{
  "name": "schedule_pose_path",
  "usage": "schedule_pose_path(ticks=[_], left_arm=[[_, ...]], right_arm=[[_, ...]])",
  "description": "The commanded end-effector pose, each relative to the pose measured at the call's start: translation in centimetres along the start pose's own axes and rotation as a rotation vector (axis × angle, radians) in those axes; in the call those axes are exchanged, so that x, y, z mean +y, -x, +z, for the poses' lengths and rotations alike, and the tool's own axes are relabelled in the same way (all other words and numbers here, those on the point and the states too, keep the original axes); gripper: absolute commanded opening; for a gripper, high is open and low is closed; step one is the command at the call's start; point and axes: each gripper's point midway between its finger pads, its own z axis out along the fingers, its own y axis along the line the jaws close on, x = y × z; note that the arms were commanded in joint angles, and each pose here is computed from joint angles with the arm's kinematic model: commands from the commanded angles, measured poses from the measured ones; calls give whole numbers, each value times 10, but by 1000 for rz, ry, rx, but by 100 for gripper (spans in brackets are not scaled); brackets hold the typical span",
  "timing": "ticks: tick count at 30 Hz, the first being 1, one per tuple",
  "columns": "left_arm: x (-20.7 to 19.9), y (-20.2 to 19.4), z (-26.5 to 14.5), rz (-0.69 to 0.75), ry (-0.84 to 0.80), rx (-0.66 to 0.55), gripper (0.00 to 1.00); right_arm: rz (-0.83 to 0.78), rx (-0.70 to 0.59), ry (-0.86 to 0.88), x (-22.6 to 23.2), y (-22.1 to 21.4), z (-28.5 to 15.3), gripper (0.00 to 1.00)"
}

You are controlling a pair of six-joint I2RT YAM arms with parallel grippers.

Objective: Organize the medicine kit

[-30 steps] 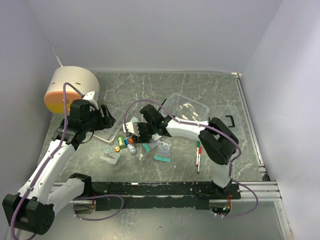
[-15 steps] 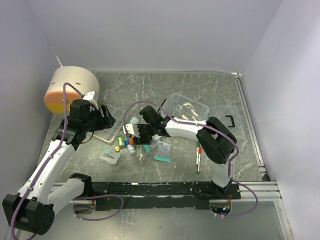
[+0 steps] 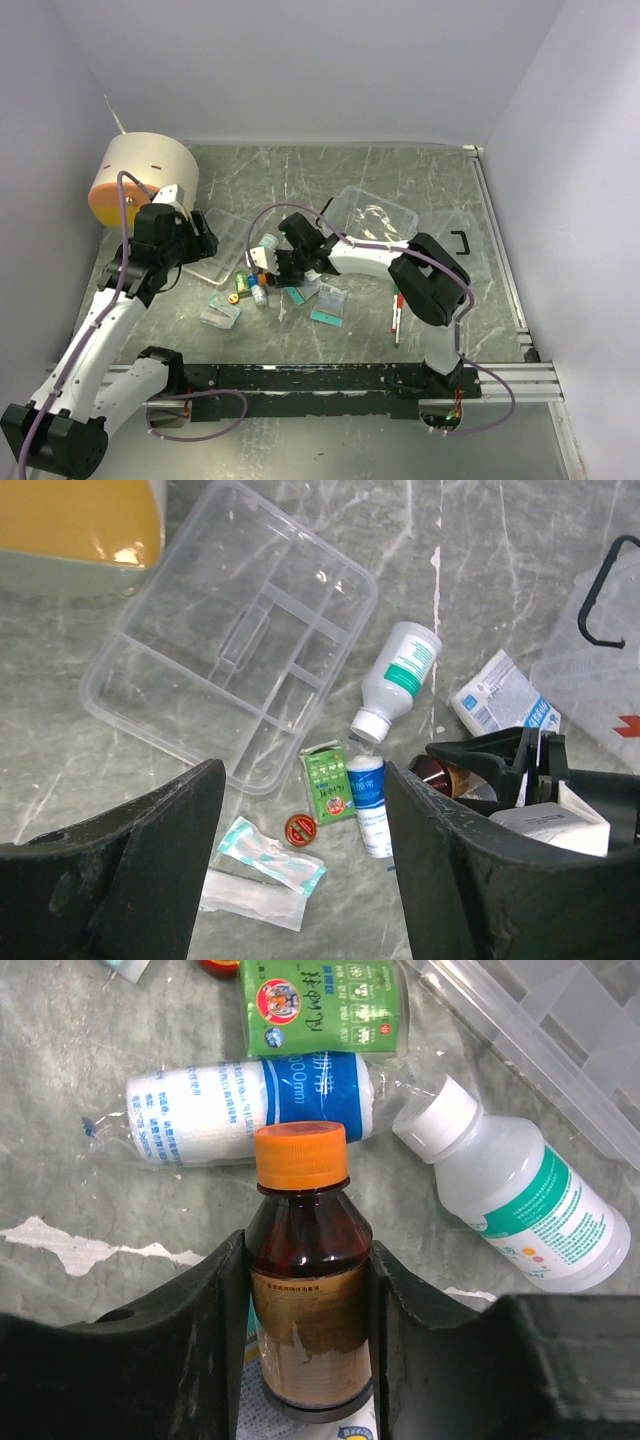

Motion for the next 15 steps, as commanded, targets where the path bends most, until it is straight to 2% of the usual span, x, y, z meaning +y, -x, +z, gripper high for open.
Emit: schedule_pose_path(ticks=[1, 4, 8, 10, 12, 15], left_arm=[[6, 22, -14, -15, 49, -86, 76], [3, 22, -15, -16, 31, -92, 76], [-1, 21, -14, -15, 9, -83, 76], [-5, 20, -14, -8, -12, -75, 76], [-7, 18, -13, -6, -28, -67, 76], [-13, 18, -12, 0, -57, -64, 76]], right_arm=[[12, -95, -99, -18, 30, -15, 26], [57, -199, -209, -36, 58, -36, 24], [199, -358, -367, -58, 92, -74, 24], [339, -378, -527, -81, 94, -98, 25], [546, -400, -684, -100, 90, -125, 25], [751, -353, -864, -114, 74, -158, 25]])
